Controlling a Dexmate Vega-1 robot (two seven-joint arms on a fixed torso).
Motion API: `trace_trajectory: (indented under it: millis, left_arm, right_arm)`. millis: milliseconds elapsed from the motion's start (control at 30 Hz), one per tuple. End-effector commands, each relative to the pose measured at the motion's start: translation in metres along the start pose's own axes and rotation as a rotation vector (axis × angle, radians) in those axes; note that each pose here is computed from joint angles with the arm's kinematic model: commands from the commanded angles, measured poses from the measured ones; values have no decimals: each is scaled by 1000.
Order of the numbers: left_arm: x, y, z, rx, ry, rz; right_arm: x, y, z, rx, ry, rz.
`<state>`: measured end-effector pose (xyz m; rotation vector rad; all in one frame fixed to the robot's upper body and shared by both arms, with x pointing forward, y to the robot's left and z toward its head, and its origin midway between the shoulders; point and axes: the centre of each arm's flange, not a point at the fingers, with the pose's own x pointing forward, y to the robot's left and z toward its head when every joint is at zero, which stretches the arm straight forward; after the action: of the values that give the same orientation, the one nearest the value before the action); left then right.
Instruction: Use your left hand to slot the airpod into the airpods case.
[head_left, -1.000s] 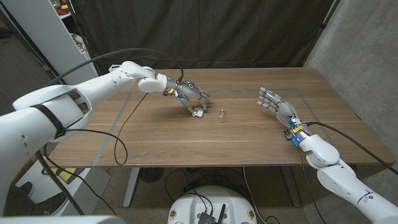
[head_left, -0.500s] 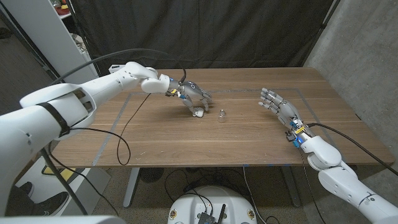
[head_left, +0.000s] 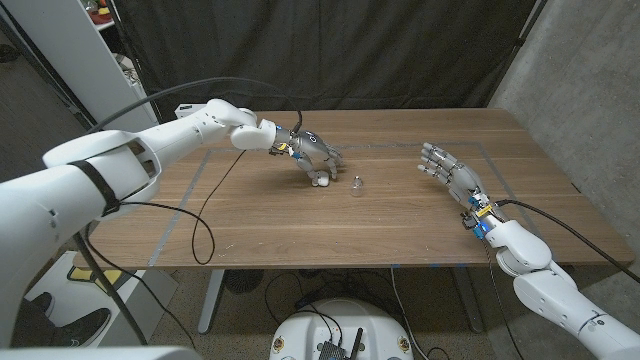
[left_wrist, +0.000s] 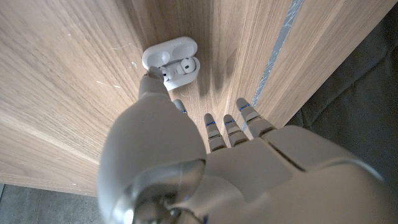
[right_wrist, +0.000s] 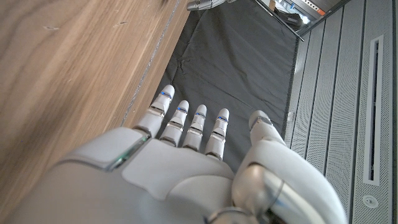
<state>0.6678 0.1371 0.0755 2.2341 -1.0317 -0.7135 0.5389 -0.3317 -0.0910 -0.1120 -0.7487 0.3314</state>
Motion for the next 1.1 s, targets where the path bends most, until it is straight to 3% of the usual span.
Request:
trace_trajectory:
  millis: [33,433,700,1100]
  left_arm:
    - [6,4,1,-8,-13,3]
    - [7,9,-2,-13,-8,11]
    - [-4,21,-6,-20,24,52]
    - [-18,18,-8,-31,61,6]
  right_arm:
    - [-1,-2,-2,12,-6,-5]
    - [-2,-5,-3,11,-4,-8]
    - [1,-4,-2,7,-5,-1]
    - [9,-4,0,4,1,11]
